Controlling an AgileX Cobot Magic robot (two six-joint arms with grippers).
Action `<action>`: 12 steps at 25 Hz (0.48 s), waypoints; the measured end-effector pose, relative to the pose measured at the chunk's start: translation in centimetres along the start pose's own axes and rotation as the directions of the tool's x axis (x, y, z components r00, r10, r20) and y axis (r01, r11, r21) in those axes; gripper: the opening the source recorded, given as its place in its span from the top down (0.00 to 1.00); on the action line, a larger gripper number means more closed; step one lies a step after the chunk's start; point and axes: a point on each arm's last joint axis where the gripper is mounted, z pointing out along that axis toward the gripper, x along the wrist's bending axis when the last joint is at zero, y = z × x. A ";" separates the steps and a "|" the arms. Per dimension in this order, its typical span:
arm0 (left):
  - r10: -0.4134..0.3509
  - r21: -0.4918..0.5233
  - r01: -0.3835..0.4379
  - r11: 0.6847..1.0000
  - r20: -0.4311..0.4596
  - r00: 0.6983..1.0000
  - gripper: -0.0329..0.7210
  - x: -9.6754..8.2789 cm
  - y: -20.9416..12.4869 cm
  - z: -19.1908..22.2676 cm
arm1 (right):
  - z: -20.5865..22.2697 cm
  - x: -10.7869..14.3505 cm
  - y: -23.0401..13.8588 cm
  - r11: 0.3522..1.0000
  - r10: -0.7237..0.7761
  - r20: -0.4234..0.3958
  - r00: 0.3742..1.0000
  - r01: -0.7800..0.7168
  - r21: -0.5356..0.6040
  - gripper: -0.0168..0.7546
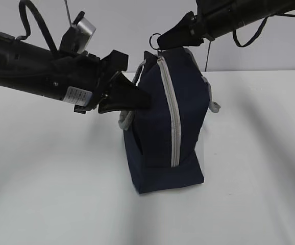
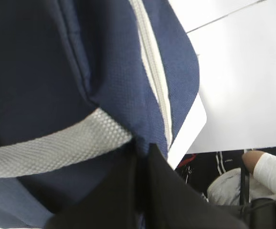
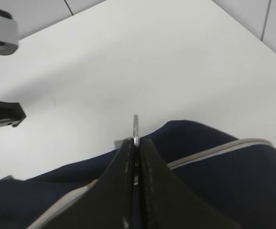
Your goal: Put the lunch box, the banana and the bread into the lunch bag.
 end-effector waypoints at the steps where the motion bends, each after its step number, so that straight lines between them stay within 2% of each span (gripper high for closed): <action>1: 0.004 0.008 -0.004 1.000 0.002 1.000 0.95 0.0 -0.1 0.0 | 0.1 -0.3 0.1 1.000 -0.004 0.014 1.000 0.004 -0.004 1.00; 5: 0.012 0.035 -0.013 0.999 0.021 1.000 0.95 -0.2 -0.3 0.0 | 0.4 -1.8 0.8 0.999 -0.027 0.066 0.997 0.029 -0.027 1.00; 12: 0.039 0.112 -0.045 0.993 0.059 0.998 0.95 -0.5 -1.0 -0.1 | 2.4 -5.4 0.3 0.999 -0.010 0.092 0.996 0.014 -0.047 1.00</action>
